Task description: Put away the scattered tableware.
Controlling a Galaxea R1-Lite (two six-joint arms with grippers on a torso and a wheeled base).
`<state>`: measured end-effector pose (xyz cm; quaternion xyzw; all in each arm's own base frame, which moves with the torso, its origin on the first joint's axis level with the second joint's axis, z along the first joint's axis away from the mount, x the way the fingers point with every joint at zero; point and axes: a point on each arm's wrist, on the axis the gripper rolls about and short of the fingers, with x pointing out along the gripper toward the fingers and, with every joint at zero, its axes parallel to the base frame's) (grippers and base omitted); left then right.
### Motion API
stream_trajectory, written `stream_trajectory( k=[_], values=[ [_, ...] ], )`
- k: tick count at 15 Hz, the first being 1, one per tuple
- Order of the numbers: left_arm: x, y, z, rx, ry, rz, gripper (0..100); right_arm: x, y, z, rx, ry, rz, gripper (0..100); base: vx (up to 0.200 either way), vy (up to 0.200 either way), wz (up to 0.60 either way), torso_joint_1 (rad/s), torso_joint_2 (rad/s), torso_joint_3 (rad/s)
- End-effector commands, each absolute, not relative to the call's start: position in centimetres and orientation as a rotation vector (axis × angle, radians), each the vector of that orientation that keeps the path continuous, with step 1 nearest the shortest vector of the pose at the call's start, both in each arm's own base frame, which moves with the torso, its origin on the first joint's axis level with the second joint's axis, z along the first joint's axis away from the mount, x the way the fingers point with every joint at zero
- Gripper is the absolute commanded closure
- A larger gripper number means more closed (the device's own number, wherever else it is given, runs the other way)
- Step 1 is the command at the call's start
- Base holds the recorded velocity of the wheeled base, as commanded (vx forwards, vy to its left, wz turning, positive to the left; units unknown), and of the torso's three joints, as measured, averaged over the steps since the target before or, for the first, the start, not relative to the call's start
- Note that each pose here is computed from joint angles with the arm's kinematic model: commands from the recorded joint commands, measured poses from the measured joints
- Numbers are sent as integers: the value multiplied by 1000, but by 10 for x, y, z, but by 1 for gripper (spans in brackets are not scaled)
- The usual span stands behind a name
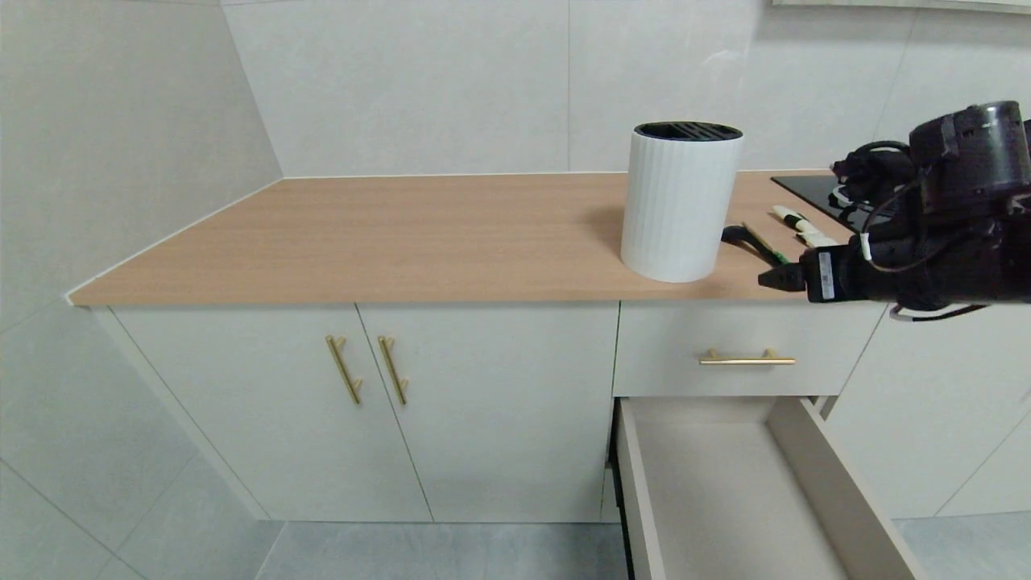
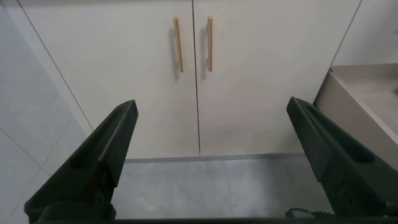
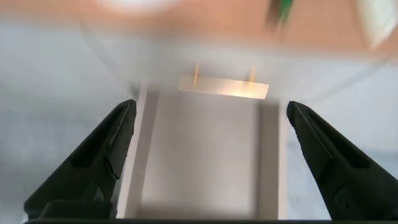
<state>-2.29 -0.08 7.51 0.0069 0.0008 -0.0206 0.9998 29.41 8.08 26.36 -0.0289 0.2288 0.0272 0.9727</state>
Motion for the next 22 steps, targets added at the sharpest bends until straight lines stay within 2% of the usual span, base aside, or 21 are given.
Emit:
stream_trajectory(
  k=[1,6,14,22],
  values=[
    [-23,-1,75,14,3,-40,0,329,72,269,-49,454,11,0,0,0,0,0,0,0],
    [-23,-1,75,14,3,-40,0,355,45,258,10,481,-1,0,0,0,0,0,0,0],
    [-23,-1,75,14,3,-38,0,402,40,233,51,507,-45,0,0,0,0,0,0,0],
    [-23,-1,75,14,3,-40,0,418,33,220,51,520,-90,0,0,0,0,0,0,0]
  ],
)
